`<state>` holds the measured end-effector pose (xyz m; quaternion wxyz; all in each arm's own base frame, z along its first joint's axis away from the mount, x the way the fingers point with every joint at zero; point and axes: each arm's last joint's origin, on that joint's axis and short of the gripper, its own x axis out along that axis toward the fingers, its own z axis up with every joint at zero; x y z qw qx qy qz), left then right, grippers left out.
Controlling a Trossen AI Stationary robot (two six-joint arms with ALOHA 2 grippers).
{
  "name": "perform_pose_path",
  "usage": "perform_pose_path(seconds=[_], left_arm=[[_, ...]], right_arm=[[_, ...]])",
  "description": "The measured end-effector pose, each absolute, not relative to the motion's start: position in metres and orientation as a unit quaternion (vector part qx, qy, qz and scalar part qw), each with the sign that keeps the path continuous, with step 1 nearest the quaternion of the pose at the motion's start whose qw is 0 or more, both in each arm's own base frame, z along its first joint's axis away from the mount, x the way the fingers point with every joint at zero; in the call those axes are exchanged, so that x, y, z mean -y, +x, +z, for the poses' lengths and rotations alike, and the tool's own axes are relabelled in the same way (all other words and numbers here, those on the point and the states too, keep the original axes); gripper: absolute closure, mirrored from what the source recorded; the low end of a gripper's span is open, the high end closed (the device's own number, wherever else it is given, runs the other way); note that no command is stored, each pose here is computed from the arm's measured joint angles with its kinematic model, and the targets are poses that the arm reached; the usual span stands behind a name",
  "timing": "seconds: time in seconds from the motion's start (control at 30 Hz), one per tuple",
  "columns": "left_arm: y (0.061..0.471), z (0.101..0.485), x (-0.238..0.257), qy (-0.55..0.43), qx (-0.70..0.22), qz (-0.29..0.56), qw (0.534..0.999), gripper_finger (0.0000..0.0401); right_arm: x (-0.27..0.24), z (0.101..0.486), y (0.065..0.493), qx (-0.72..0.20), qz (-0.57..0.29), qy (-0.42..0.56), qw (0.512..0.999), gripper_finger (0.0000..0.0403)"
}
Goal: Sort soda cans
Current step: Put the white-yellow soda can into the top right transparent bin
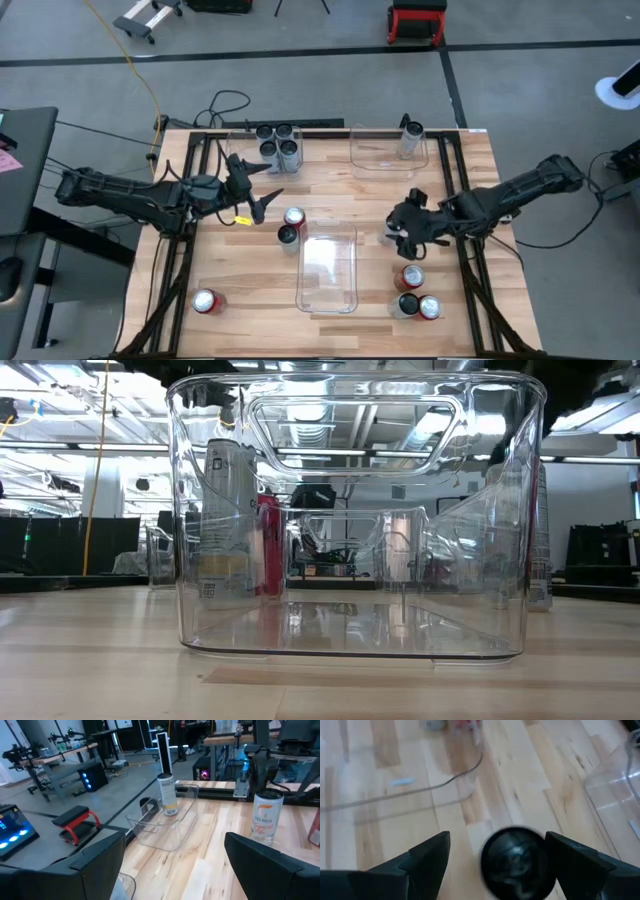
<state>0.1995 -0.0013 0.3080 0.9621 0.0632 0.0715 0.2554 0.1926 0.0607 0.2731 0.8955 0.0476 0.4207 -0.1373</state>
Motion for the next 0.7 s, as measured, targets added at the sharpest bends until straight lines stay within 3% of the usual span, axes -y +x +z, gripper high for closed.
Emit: perform_pose_path(seconds=[0.7], left_arm=[[0.2, 0.31, 0.002, 0.058, -0.061, 0.241, 0.967, 0.0066]], right_arm=[[-0.06, 0.263, 0.195, -0.46, -0.155, 0.025, 0.874, 0.0061]])
